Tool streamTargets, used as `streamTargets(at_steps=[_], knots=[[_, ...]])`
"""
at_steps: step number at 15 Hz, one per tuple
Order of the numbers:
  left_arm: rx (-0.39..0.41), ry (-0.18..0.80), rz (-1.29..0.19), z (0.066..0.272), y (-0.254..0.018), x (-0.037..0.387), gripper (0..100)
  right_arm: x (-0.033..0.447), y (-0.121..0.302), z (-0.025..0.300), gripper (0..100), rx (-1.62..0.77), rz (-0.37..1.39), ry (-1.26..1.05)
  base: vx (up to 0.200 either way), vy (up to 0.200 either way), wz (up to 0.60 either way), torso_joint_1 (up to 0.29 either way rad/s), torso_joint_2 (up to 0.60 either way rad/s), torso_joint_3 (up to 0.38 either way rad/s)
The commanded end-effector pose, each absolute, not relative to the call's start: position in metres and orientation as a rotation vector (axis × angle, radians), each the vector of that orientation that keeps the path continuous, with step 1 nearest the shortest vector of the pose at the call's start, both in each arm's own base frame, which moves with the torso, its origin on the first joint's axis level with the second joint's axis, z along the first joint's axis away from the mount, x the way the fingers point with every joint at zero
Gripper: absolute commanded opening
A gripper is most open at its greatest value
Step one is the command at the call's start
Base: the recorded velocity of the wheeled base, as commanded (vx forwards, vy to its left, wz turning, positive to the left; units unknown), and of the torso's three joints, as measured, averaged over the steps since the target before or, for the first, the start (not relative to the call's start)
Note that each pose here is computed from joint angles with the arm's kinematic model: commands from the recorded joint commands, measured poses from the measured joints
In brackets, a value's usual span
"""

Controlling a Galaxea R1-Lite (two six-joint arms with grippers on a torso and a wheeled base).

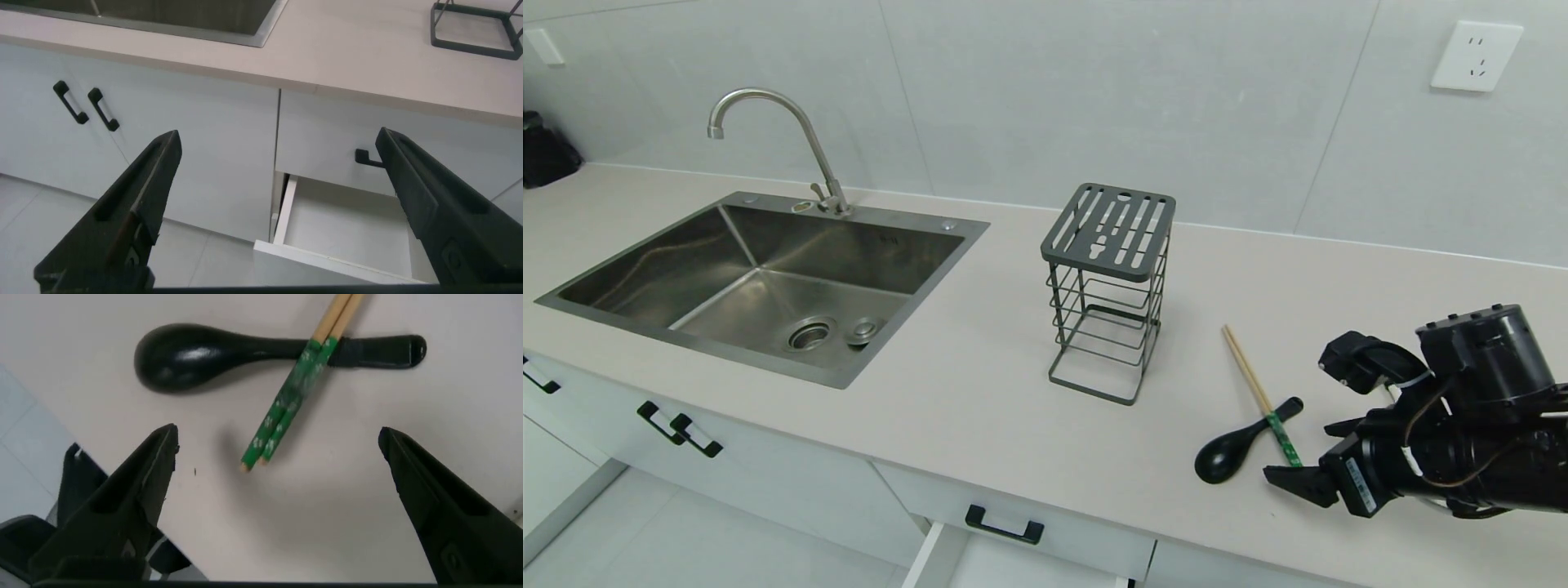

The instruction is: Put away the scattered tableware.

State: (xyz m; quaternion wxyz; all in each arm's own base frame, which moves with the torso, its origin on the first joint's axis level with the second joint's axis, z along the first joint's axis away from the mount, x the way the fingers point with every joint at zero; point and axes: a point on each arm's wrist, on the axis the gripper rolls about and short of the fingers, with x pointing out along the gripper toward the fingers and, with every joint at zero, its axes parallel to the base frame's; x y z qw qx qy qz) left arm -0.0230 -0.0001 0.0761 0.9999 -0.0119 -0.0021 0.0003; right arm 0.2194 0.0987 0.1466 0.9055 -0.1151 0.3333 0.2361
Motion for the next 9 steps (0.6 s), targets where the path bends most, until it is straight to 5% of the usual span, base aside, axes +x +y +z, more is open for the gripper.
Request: streamTargets(at_steps=[1, 9], knots=[[-0.025, -0.003, 0.001, 0.076, 0.000, -0.023, 100, 0.232, 0.107, 0.140, 100, -0.247, 0.495, 0.713, 0.000, 0.000, 0.00, 0.000, 0.00, 0.000], [-0.025, -0.003, 0.001, 0.076, 0.000, -0.023, 100, 0.244, 0.118, 0.130, 100, -0.293, 0.438, 0.720, 0.000, 0.000, 0.00, 0.000, 0.00, 0.000]])
